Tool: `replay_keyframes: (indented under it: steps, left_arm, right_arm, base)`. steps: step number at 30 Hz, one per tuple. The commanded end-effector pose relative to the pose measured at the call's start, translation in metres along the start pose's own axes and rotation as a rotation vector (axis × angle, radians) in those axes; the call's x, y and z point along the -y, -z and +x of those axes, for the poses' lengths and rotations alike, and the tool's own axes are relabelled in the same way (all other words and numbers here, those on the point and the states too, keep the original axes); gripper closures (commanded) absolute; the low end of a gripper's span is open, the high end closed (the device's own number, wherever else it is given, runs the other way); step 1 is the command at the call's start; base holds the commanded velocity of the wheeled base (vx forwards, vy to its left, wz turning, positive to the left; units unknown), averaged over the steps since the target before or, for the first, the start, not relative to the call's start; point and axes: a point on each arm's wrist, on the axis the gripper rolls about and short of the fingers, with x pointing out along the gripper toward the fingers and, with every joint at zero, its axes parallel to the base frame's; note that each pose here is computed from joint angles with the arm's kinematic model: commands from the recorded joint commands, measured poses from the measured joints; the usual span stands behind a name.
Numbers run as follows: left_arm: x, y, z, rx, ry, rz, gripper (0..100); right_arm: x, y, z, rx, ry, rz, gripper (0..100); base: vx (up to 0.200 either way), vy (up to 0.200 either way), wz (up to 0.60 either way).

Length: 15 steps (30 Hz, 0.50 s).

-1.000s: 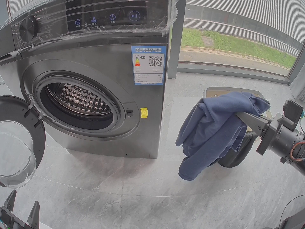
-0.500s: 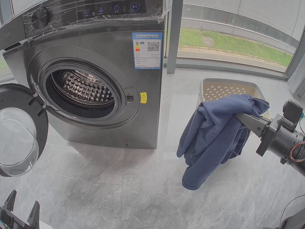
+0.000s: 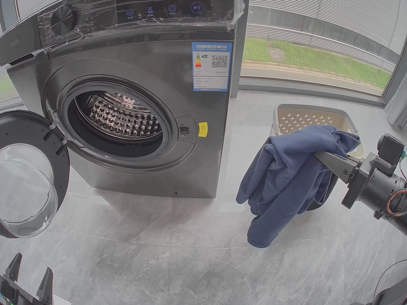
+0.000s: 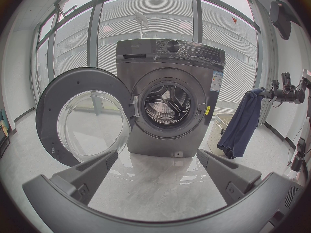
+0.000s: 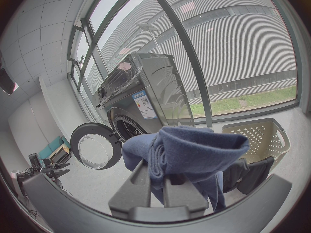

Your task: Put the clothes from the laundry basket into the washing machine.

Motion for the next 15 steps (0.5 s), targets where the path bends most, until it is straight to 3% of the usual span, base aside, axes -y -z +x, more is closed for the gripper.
replay_keyframes:
  steps: [1, 9, 15]
  left_arm:
    - [-0.0003, 0.0048, 0.0000, -0.001, -0.001, -0.001, 0]
    - [-0.0003, 0.0048, 0.0000, -0.001, -0.001, -0.001, 0]
    - [-0.0003, 0.0048, 0.0000, -0.001, -0.001, -0.001, 0]
  right_arm:
    - [-0.0002, 0.0000, 0.0004, 0.000, -0.001, 0.000, 100]
    - [-0.0002, 0.0000, 0.0004, -0.001, -0.002, 0.000, 100]
    - [-0.0001, 0.0005, 0.0002, -0.002, -0.002, 0.000, 100]
  base:
    - [0.000, 0.200, 0.00]
    - [0.000, 0.200, 0.00]
    - [0.000, 0.000, 0.00]
